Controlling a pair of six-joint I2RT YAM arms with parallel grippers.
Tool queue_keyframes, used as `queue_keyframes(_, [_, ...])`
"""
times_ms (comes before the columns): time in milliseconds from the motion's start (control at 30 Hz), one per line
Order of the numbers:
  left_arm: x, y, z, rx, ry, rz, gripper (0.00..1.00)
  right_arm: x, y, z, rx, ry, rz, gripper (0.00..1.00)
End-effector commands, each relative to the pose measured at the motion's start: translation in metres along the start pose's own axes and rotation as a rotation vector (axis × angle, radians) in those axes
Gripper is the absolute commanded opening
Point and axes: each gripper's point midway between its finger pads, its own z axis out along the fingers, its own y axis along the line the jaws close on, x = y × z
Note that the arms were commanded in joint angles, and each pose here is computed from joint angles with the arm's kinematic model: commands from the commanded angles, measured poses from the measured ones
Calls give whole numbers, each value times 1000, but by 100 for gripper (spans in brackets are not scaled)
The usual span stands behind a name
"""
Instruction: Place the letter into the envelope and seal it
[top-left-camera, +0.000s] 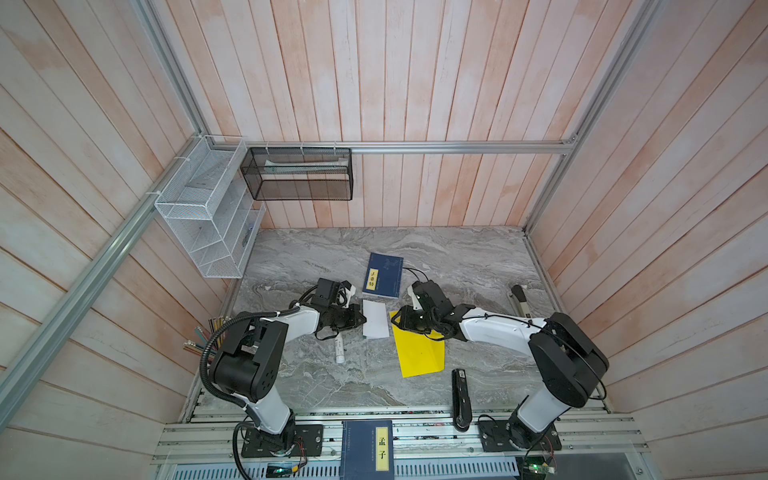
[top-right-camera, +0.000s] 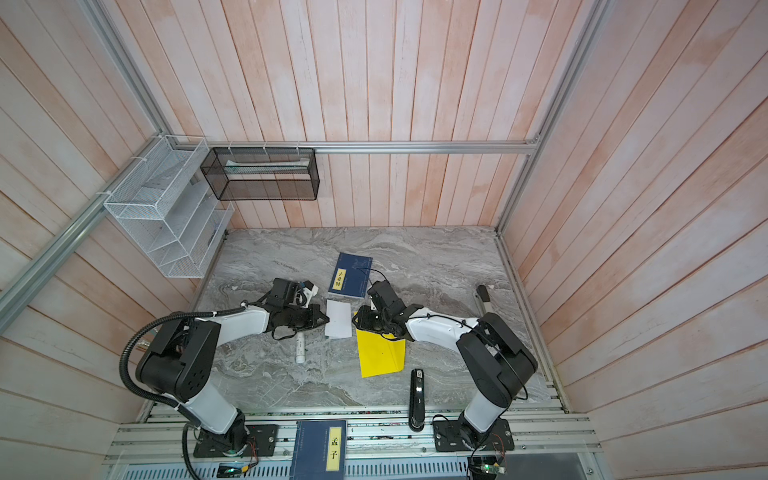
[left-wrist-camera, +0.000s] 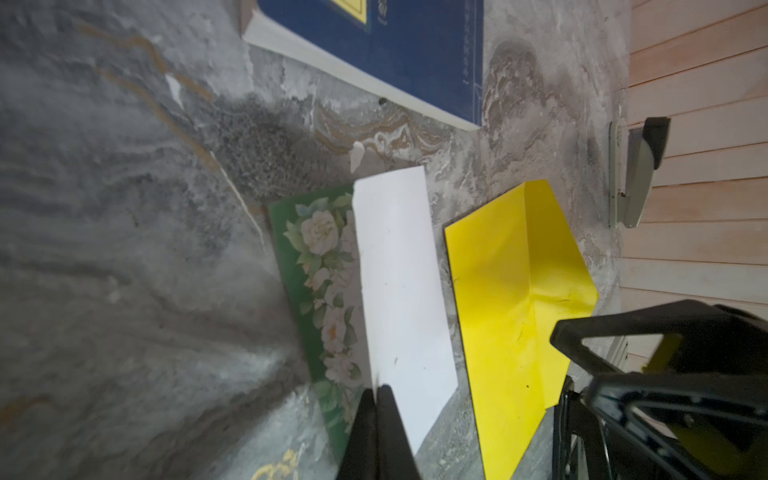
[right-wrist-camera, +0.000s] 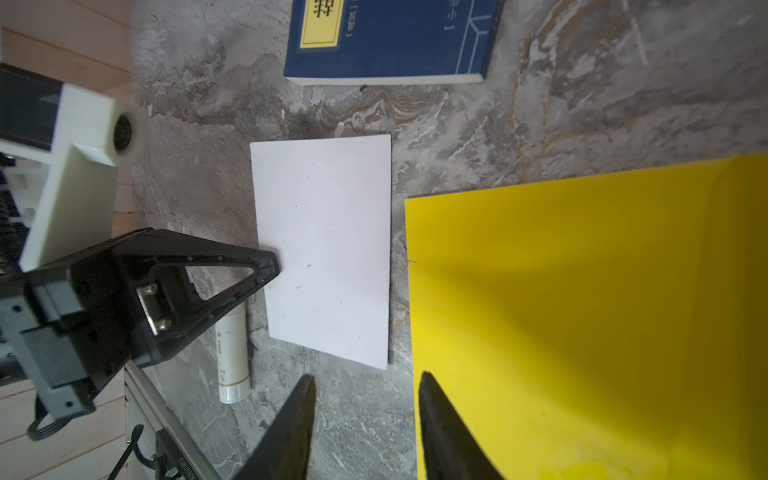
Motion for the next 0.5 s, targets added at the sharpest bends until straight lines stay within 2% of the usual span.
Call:
queue_keyframes(0, [-9, -20, -24, 30, -63, 39, 0, -9, 25, -17, -90, -28, -70, 45])
queue_keyframes(233, [-16, -66, -79, 106, -166, 91, 0, -16, 38, -48, -224, -63, -95, 48])
queue_keyframes(467, [-6, -101, -114, 228, -214, 112, 0, -19, 63, -79, -396, -106, -116, 54])
